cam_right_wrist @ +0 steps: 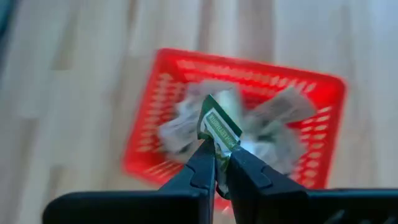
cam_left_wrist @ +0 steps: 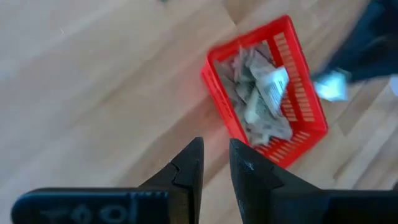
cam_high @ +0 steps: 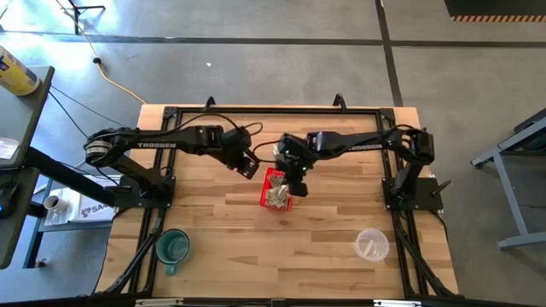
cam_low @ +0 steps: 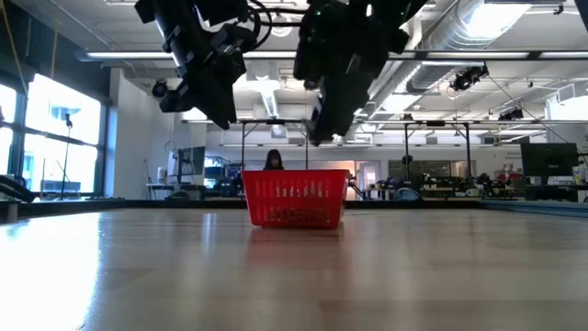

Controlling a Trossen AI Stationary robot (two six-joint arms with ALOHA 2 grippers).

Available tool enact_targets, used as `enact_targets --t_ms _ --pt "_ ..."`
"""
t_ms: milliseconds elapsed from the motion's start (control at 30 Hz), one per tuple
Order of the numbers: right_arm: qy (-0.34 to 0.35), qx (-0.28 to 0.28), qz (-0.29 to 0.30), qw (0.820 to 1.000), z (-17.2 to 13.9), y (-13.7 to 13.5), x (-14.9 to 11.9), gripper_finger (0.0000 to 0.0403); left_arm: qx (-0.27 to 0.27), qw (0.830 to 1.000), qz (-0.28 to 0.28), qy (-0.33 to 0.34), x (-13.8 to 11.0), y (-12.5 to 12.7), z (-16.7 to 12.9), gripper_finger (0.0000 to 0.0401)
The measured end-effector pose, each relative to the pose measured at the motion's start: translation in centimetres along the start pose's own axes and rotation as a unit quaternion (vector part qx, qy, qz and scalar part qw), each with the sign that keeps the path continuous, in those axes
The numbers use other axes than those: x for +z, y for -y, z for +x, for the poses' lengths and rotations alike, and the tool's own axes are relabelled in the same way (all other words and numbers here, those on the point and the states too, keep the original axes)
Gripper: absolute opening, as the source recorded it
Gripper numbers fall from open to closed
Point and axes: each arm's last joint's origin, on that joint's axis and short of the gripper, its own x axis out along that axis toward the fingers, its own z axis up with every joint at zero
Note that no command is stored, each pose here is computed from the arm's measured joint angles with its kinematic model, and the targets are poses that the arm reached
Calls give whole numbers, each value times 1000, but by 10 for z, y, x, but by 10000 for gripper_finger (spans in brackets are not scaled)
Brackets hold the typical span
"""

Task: Pick and place items into bin
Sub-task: Put the right green stevia packet into the bin, then put the left white stevia packet into the bin

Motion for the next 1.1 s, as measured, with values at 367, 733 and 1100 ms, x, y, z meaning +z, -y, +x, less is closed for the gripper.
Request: enact_targets --t_ms 367,733,1100 --pt "-57 -96 -9 994 -1 2 -9 191 -39 999 3 26 -12 24 1 111" --pt "-81 -255 17 963 -76 4 -22 299 -67 991 33 115 57 -16 26 111" --pt "-16 -356 128 926 -144 -4 -37 301 0 995 74 62 100 -27 93 179"
